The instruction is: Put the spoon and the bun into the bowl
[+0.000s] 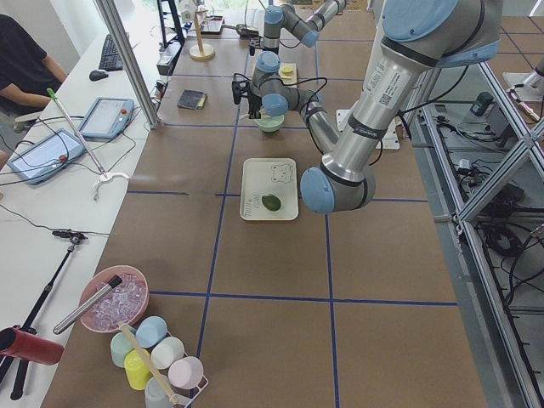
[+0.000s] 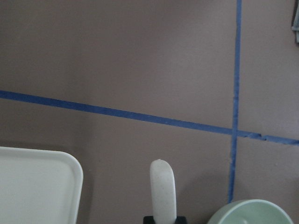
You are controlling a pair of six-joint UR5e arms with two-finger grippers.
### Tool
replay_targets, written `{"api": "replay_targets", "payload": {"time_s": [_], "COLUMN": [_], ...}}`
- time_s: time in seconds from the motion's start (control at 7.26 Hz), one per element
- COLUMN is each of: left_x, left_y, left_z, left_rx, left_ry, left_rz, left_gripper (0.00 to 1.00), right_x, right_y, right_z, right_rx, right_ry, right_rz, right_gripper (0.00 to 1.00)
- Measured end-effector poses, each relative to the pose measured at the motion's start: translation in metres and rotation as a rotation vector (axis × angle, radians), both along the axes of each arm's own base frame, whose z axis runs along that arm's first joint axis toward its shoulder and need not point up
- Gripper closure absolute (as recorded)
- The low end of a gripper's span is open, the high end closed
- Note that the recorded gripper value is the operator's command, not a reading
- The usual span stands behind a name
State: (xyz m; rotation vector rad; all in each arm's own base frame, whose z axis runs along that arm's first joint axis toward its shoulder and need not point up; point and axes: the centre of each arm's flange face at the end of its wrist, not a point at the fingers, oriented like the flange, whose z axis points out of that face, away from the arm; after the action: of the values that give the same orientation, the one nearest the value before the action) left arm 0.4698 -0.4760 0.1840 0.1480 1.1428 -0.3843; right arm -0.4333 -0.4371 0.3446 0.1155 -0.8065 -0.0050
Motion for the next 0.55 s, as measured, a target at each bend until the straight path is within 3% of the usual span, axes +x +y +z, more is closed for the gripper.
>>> {"api": "replay_targets", "payload": {"time_s": [0.55], "left_x": [0.059], "left_y": [0.011], "left_z": [-0.009], "left_rx": [-0.002], "left_ry": [0.063], "left_rz": [-0.077], "left_gripper": [1.0], "right_x": [-0.017], "right_y": [0.014], "right_z": [0.013], "right_rx": [0.001], "right_ry": [0.033], "right_rz": [-0.021], "right_gripper": [0.13]}}
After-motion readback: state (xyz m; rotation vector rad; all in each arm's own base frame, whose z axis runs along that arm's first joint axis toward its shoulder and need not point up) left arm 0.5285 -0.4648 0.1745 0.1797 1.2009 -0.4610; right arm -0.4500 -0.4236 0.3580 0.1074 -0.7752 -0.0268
